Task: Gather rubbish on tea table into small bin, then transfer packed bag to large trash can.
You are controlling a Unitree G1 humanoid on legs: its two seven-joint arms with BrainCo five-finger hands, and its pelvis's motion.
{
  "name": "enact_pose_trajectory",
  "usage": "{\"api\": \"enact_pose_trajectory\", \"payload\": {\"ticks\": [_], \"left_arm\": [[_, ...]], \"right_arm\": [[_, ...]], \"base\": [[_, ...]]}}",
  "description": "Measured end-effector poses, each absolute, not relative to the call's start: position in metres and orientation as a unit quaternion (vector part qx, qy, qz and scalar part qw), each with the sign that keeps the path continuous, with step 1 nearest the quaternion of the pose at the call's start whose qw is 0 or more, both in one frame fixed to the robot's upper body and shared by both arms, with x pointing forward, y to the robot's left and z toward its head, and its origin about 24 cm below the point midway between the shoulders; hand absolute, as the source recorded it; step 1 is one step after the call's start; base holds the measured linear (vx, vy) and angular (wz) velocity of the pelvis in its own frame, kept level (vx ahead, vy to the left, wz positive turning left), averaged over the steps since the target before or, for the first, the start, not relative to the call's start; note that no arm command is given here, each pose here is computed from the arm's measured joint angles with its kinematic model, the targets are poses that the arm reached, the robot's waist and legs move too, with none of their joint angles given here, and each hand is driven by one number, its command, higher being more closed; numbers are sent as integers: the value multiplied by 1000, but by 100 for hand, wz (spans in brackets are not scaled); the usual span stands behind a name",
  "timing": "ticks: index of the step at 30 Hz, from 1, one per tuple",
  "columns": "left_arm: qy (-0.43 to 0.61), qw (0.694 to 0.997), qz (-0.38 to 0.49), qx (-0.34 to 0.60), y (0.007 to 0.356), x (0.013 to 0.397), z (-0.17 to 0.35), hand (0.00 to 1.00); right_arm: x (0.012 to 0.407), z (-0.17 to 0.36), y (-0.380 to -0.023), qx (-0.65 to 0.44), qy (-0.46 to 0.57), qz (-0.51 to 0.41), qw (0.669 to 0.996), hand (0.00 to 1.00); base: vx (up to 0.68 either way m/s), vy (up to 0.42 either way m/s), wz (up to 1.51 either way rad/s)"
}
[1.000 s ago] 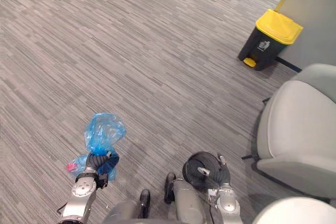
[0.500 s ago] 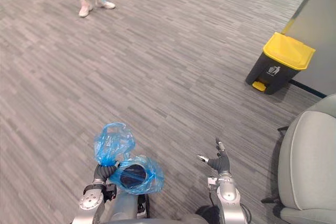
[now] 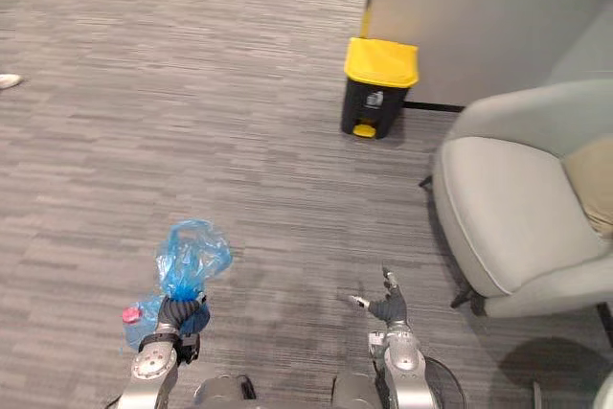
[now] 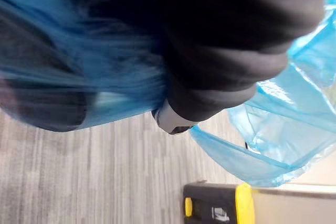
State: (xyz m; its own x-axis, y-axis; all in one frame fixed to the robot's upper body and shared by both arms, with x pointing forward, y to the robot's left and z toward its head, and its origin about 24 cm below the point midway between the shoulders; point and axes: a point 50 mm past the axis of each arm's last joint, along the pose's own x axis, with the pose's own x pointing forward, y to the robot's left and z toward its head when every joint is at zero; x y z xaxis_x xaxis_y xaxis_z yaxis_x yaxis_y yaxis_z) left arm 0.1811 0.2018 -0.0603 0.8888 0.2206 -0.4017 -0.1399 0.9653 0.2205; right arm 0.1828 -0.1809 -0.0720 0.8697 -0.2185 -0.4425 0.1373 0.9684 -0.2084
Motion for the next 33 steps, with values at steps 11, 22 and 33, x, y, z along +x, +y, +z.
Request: {"api": "enact_pose_trajectory", "payload": {"ticks": [11,22,33], "left_arm": [[233,969,65,52,175,181,-70,100],[219,972,75,47,177,188,-63,100],[225,969,78,68,186,179,-64,100]], "right_arm": [[176,-81,-201,-105,264,-115,952,0],[197,-65,-189,-72,221,-117,966,0],[179,-78,-189,-71,258,-118,956,0]], "base": [[398,-120,-10],[301,176,-36],[192,41,-30]]}}
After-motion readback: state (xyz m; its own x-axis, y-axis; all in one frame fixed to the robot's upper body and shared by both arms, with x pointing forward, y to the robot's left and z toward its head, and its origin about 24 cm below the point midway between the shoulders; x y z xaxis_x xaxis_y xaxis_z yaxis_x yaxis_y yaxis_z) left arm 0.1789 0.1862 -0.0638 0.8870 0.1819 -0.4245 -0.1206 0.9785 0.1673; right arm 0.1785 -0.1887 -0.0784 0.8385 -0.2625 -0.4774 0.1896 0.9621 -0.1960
